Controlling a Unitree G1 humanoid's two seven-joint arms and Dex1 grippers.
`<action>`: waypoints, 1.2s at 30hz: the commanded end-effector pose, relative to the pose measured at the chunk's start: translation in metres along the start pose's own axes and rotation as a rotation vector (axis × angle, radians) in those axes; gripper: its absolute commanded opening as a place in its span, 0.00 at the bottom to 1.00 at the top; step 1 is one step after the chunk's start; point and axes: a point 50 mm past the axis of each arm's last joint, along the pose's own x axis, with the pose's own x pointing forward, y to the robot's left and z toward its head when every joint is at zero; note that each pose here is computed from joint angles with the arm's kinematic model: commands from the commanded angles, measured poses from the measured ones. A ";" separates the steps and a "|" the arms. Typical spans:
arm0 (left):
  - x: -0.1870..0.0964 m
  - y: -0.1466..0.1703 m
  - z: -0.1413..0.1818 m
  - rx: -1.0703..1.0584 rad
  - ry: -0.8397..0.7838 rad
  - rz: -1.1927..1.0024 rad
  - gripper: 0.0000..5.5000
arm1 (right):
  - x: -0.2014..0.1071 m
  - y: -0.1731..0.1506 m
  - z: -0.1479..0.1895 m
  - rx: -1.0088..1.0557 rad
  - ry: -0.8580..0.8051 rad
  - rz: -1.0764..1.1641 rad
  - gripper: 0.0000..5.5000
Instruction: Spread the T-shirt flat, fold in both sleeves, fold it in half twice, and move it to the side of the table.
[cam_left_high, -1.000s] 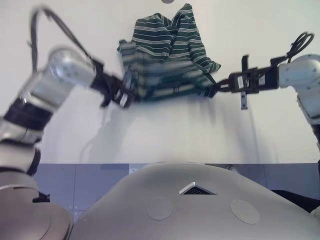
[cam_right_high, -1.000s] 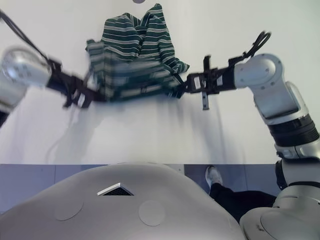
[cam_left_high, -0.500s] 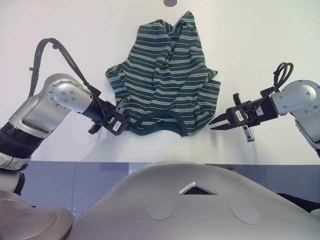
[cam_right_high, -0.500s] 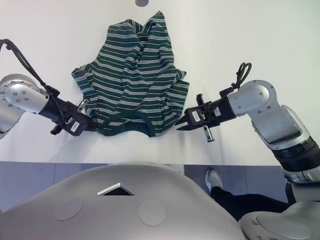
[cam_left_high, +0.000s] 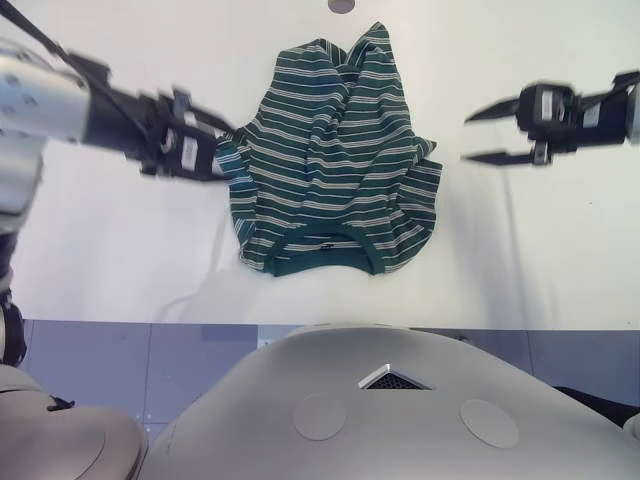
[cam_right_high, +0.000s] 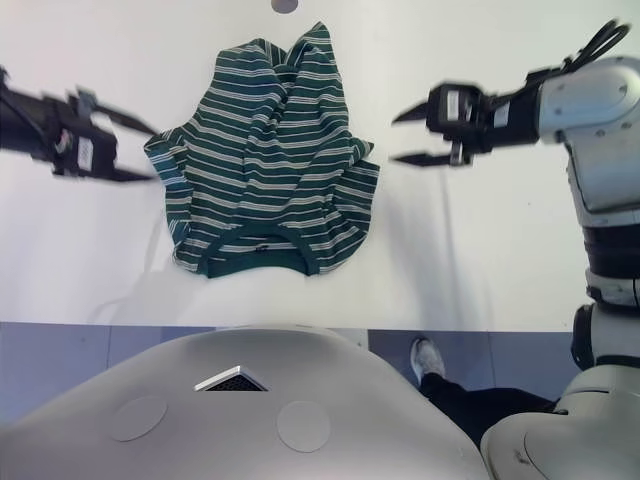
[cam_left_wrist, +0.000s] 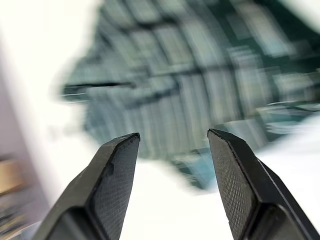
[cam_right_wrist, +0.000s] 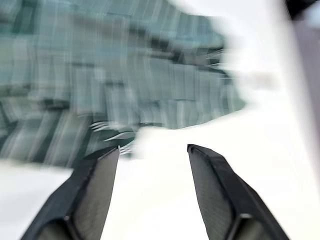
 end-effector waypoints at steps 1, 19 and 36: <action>0.066 0.025 -0.013 -0.158 -0.045 0.323 0.45 | 0.059 -0.024 -0.002 0.076 -0.014 -0.259 0.46; 0.161 -0.106 -0.104 -0.555 0.436 0.253 0.45 | 0.113 0.011 -0.103 0.259 0.418 -0.501 0.46; 0.087 -0.039 -0.016 -0.371 0.090 0.699 0.45 | 0.098 0.025 0.036 0.133 -0.273 -0.452 0.46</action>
